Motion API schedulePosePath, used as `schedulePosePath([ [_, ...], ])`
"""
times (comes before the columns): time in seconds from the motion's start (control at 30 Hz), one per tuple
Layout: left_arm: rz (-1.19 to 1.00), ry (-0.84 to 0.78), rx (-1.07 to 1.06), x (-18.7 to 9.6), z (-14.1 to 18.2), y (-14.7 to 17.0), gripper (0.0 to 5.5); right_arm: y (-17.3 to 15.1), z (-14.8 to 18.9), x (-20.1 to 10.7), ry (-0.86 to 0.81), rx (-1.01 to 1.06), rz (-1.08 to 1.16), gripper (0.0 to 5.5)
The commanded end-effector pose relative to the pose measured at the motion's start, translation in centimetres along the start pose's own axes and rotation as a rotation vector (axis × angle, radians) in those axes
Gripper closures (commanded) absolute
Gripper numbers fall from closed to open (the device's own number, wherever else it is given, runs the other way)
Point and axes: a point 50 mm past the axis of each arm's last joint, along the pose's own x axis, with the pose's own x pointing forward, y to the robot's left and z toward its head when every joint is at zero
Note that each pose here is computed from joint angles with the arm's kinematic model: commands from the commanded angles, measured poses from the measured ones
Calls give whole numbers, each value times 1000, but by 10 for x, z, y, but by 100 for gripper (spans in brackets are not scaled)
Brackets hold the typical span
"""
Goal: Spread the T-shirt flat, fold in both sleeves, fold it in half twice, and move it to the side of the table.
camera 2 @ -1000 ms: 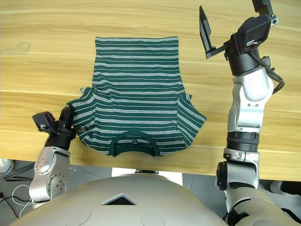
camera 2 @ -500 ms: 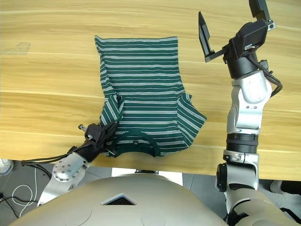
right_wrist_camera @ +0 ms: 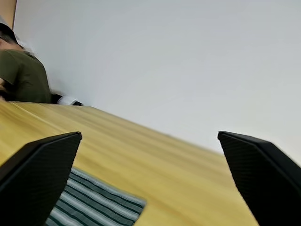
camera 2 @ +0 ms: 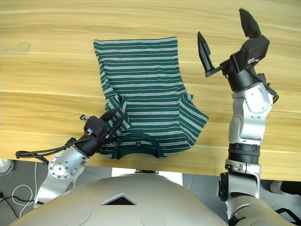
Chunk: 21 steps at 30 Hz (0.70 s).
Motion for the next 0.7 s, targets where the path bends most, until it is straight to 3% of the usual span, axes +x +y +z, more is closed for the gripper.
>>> schedulePosePath([
  [0.03,-199,-152,-95,-19,33,-5,375,0,-6,-43,147,267,84,10],
  [0.1,-282,-235,-169,-36,45,-3,340,-1,-6,-69,225,454,104,10],
  [0.13,-178,-237,-169,-40,43,14,324,-3,-6,-82,258,560,92,10],
  [0.23,399,-155,-96,-55,26,90,318,-1,-11,-109,416,747,-16,10],
  [0.3,633,-159,-88,-72,25,112,318,5,-15,-118,528,805,-69,10],
  [0.43,748,-148,-90,-81,24,114,318,24,-28,-129,722,890,-150,10],
  [0.6,741,-136,-81,-81,26,111,318,36,-40,-140,830,911,-236,10],
  [0.7,746,-127,-73,-82,26,111,314,38,-41,-144,861,891,-253,70],
])
